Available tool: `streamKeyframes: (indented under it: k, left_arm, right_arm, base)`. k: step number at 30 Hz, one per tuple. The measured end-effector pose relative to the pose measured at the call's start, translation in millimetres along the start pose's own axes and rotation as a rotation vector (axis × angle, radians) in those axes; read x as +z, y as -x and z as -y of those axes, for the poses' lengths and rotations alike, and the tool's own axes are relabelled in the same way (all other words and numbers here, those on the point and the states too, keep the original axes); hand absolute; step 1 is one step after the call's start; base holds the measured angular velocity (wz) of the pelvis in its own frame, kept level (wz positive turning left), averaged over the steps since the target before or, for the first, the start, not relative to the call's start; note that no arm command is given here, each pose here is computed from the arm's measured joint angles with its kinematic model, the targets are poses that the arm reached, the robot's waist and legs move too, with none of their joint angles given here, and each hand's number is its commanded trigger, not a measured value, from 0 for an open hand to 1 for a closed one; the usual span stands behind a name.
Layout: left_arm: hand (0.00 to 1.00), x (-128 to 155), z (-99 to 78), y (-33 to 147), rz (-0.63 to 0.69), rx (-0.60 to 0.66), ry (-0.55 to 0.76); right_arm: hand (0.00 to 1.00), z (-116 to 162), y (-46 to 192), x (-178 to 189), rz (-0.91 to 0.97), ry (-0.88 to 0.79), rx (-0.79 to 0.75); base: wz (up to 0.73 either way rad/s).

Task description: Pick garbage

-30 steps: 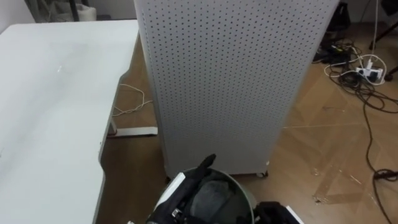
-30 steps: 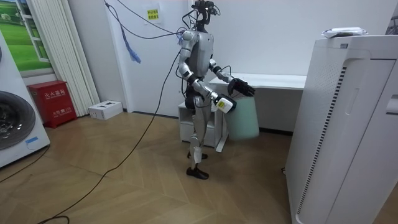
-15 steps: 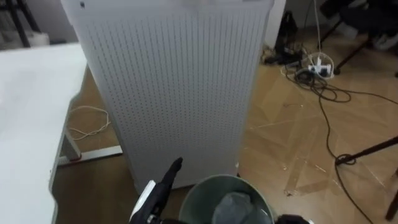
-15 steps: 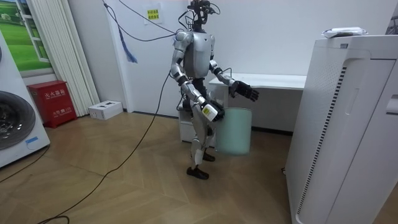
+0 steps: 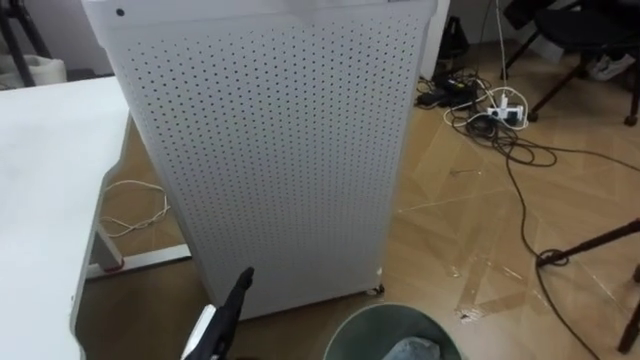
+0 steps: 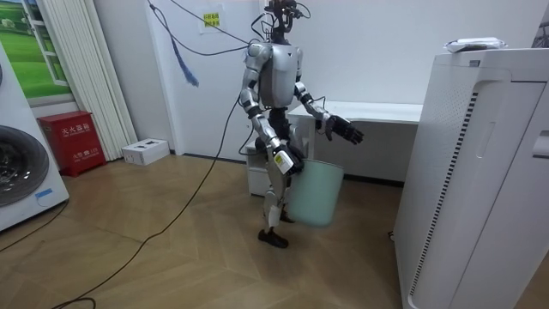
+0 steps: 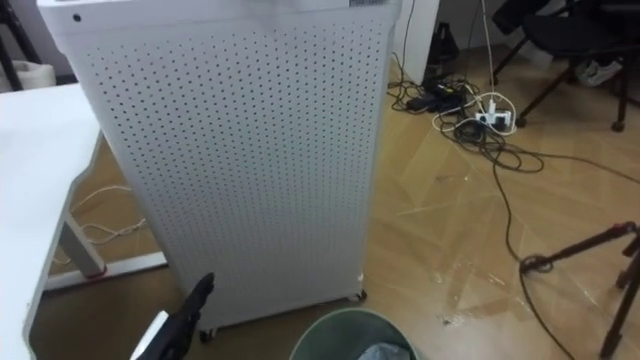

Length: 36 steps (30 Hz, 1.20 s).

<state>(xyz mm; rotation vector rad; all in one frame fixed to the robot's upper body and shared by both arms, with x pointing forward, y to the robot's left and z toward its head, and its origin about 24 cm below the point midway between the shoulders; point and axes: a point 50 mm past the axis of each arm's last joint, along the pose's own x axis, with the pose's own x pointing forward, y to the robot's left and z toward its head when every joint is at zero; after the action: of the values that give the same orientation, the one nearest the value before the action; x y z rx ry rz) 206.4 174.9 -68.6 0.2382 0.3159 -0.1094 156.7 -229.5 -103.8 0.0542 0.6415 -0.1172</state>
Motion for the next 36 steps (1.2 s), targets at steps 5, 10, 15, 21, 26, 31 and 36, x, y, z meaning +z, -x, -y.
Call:
streamKeyframes:
  k: [5,10,15,21,26,31,36]
  left_arm:
    - [0.0,-23.5,-12.3,7.1,-0.108,0.062,0.006]
    - [0.0,-50.8,-18.3,23.3,-0.23,0.106,0.01]
    - [0.0,-83.5,-17.1,49.3,-0.393,0.095,0.007]
    - [0.0,-99.5,-16.7,67.2,-0.476,0.123,0.04]
    - [0.0,-102.1,-20.8,69.6,-0.489,0.158,0.069]
    - [0.0,-108.9,-21.1,75.2,-0.541,0.148,0.1]
    - [0.0,-109.1,-19.5,74.1,-0.552,0.145,0.115]
  right_arm:
    - [1.0,3.1,1.0,-8.2,-0.036,-0.032,-0.017]
    - [1.0,3.1,1.6,-10.6,-0.046,-0.033,-0.016]
    - [1.0,0.4,1.9,-12.1,-0.051,-0.029,-0.005]
    - [1.0,-7.2,1.0,-13.0,-0.048,-0.047,0.008]
    - [1.0,-8.3,-0.2,-10.1,-0.035,-0.03,0.025]
    - [1.0,-10.0,-0.5,-8.7,-0.029,-0.029,0.045]
    - [1.0,-10.2,0.5,-10.0,-0.032,-0.03,0.056]
  base:
    - [-0.22]
    - [-0.07]
    - [-0.01]
    - [0.0]
    - [0.0]
    - [-0.04]
    - [0.32]
